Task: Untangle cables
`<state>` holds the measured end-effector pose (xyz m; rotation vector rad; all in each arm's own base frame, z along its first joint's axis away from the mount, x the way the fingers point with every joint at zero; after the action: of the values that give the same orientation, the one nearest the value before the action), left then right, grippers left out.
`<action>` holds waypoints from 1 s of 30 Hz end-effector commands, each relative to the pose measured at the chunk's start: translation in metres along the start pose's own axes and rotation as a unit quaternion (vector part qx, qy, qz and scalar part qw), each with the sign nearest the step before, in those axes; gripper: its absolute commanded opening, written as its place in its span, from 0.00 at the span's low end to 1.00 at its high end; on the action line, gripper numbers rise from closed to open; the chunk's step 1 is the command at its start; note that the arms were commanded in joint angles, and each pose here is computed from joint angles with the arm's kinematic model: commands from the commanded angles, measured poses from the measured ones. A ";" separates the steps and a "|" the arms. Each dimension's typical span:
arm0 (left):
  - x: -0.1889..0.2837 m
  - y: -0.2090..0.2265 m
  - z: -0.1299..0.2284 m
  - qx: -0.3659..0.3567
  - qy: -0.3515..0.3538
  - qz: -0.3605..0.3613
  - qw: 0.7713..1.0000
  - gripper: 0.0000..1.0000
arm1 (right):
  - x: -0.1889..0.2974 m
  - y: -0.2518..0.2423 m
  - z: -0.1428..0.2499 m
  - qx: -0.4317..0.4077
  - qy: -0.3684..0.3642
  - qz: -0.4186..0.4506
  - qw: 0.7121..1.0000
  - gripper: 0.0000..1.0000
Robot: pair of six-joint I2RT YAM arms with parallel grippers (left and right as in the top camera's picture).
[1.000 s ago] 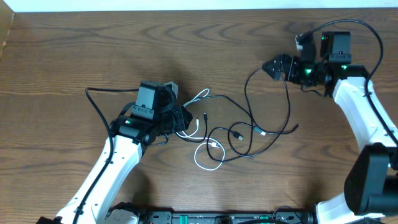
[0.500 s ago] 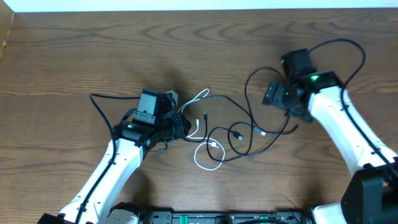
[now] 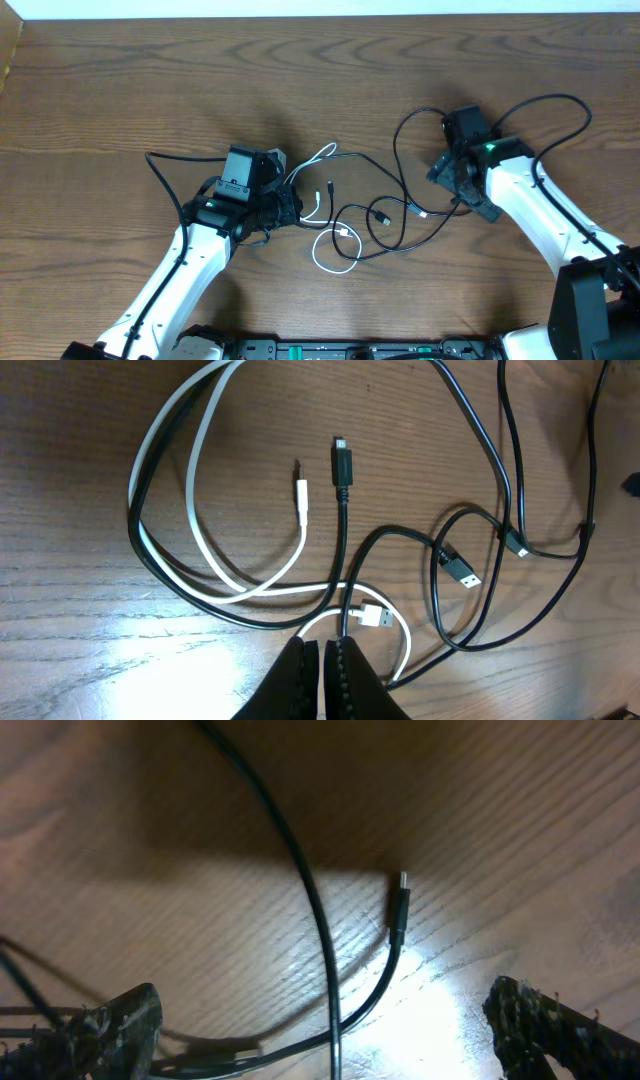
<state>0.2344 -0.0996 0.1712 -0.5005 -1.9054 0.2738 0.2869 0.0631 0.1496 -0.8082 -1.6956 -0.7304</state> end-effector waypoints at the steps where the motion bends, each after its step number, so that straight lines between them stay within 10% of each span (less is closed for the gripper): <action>1: -0.003 0.002 0.004 -0.003 0.007 -0.008 1.000 0.10 | -0.006 -0.005 0.006 -0.012 0.008 0.004 1.000 0.99; 21: -0.003 0.002 0.003 -0.004 0.004 -0.007 1.000 0.12 | -0.028 -0.013 0.033 0.011 0.031 -0.011 0.999 0.66; 30: -0.003 0.003 0.004 -0.002 0.010 -0.008 1.000 0.12 | -0.028 -0.014 0.033 0.011 0.032 -0.009 0.999 0.67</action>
<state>0.2346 -0.0997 0.1714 -0.5015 -1.9072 0.2736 0.2664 0.0761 0.1141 -0.7401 -1.6504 -0.7472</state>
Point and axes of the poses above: each gripper's point midway between its finger pads, its own x axis back along the fingers, its own y axis along the line the jaws close on, z = x × y, the point moved 10 cm from there along x, back along the fingers, and after that the axes turned 14 degrees about -x, right-handed, at the moved point
